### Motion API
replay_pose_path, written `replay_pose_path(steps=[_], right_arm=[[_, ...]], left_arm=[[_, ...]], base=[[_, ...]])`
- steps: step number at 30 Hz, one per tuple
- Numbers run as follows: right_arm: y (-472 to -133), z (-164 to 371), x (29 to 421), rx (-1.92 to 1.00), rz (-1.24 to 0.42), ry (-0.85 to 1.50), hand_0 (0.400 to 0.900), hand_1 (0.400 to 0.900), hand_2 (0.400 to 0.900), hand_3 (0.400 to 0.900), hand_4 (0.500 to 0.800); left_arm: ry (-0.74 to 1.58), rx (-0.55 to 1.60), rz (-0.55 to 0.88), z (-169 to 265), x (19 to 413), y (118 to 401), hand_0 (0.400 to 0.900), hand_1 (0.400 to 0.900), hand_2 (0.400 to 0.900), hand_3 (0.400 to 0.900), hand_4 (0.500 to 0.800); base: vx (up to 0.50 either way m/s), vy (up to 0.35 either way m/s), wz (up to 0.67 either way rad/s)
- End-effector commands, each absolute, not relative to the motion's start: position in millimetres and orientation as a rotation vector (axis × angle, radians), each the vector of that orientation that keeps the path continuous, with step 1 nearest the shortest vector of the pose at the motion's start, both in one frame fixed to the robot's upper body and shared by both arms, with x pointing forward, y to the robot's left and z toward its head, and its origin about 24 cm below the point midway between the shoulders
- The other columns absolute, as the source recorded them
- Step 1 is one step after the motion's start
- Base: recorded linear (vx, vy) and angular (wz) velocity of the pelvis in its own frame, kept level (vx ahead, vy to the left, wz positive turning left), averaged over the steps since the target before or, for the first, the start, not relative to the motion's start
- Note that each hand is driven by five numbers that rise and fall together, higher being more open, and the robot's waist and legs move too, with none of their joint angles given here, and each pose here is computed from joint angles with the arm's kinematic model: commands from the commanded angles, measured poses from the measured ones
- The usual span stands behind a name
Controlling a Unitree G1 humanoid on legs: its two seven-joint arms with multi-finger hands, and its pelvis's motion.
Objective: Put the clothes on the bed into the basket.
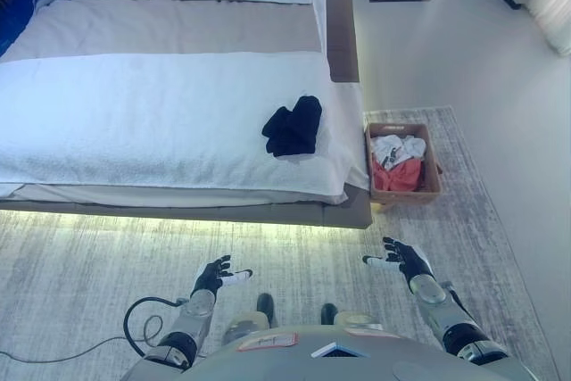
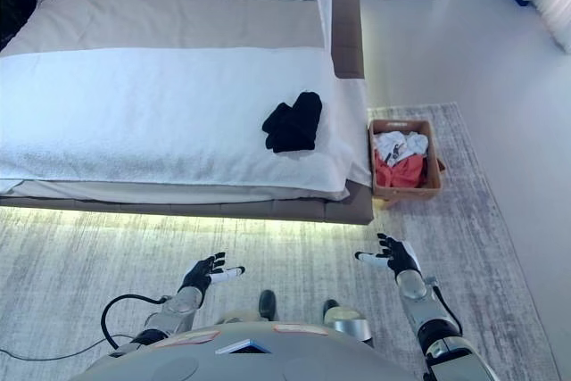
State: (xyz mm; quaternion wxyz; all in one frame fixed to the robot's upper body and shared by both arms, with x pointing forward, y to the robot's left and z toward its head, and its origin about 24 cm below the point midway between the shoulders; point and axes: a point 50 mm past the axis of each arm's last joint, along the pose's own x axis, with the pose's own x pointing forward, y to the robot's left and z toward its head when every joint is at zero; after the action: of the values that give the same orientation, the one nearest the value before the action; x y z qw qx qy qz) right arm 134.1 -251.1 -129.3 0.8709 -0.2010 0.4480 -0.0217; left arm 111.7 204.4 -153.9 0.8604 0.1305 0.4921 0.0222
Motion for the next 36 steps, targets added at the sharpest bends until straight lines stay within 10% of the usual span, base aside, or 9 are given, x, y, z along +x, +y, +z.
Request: replay_pose_path(steps=[1, 36], right_arm=[[-241.8, -119.9, 154.1, -0.414, -0.024, 0.816, 0.900, 0.900, 0.900, 0.900, 0.800], [-242.6, -105.3, 175.0, -0.385, -0.042, 0.720, 0.900, 0.900, 0.900, 0.900, 0.800]], left_arm=[[0.941, 0.333, 0.052, -142.6, 131.4, 220.7, 0.900, 0.900, 0.900, 0.900, 0.800], [0.892, 0.284, 0.102, -135.4, 150.1, 221.5, 0.900, 0.900, 0.900, 0.900, 0.800]], base=[[-0.011, 0.007, 0.04], [0.005, -0.044, -0.03]])
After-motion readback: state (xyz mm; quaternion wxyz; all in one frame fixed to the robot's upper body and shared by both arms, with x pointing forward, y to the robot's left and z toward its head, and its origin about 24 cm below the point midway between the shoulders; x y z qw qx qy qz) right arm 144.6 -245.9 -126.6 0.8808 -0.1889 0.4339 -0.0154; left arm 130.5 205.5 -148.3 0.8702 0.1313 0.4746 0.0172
